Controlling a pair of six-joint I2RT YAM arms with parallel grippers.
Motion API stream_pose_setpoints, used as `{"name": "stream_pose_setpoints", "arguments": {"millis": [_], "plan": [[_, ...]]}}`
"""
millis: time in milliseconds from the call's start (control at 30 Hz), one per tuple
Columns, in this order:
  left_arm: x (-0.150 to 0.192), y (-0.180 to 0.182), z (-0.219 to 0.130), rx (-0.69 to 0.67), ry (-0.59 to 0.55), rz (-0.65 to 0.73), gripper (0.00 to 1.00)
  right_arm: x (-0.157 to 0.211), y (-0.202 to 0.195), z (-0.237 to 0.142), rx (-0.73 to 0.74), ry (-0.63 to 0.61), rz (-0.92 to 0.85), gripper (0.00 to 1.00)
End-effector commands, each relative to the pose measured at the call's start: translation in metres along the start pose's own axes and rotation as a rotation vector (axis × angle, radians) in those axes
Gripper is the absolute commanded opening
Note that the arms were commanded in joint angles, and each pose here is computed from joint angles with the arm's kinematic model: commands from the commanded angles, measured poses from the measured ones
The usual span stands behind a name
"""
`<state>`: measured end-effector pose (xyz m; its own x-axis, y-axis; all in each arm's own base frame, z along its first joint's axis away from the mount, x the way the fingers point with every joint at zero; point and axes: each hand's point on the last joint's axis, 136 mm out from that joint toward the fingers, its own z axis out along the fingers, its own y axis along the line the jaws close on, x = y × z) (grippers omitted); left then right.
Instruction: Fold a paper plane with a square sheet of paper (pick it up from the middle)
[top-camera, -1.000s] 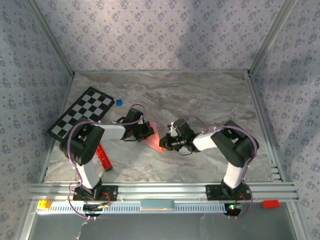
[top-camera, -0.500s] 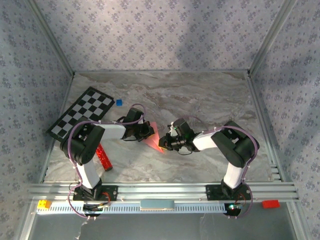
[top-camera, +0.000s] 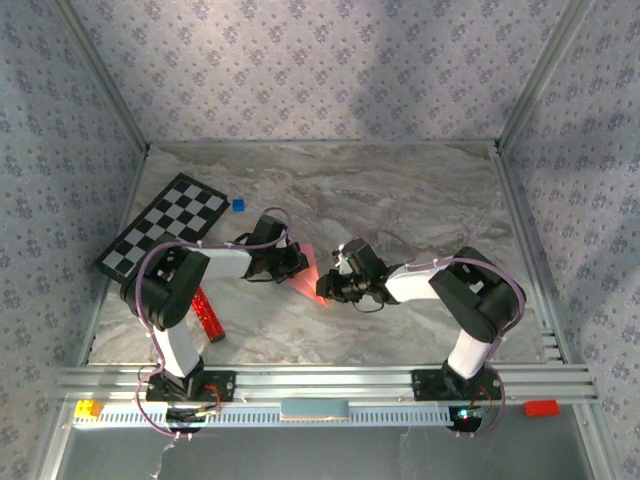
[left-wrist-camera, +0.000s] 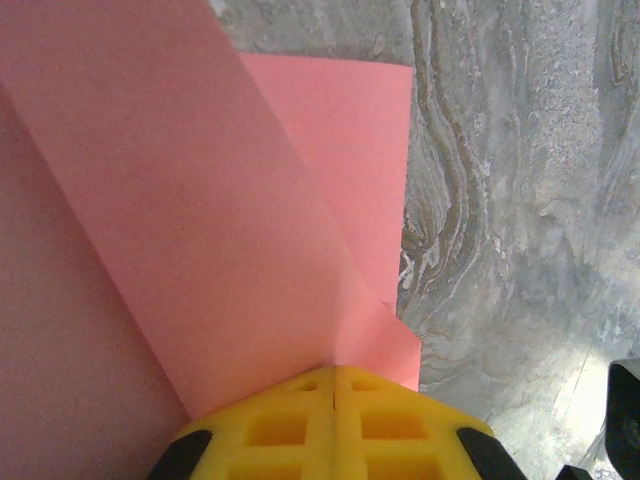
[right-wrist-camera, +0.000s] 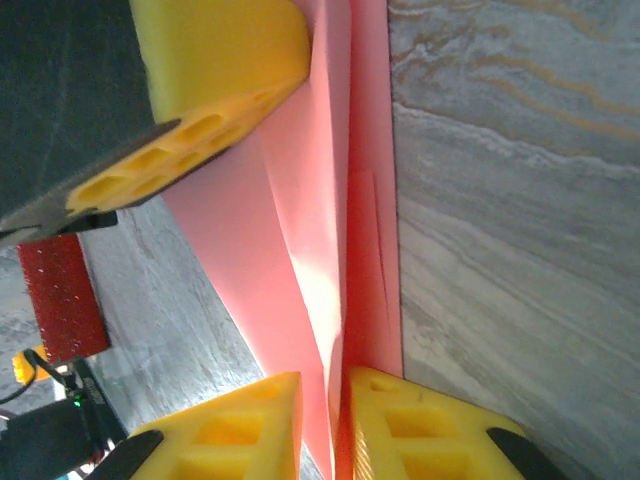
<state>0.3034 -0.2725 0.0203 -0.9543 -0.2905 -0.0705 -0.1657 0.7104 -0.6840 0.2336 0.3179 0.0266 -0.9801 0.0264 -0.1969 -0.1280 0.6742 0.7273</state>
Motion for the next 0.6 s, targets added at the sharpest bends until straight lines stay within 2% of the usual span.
{"name": "stream_pose_setpoints", "arguments": {"millis": [0,233,433,567], "plan": [[0.004,0.024,0.005,-0.08,0.009,-0.018,0.0,0.012,-0.026,-0.006,0.141,0.035,-0.015,0.21],[0.004,0.024,0.005,-0.077,0.008,-0.021,0.0,0.016,-0.03,-0.005,0.177,0.062,-0.044,0.22],[0.003,0.025,0.005,-0.078,0.008,-0.022,0.0,0.02,-0.045,-0.004,0.232,0.065,0.0,0.14],[0.004,0.025,0.005,-0.078,0.008,-0.022,0.0,0.02,-0.042,-0.004,0.21,0.064,0.0,0.13]]}}
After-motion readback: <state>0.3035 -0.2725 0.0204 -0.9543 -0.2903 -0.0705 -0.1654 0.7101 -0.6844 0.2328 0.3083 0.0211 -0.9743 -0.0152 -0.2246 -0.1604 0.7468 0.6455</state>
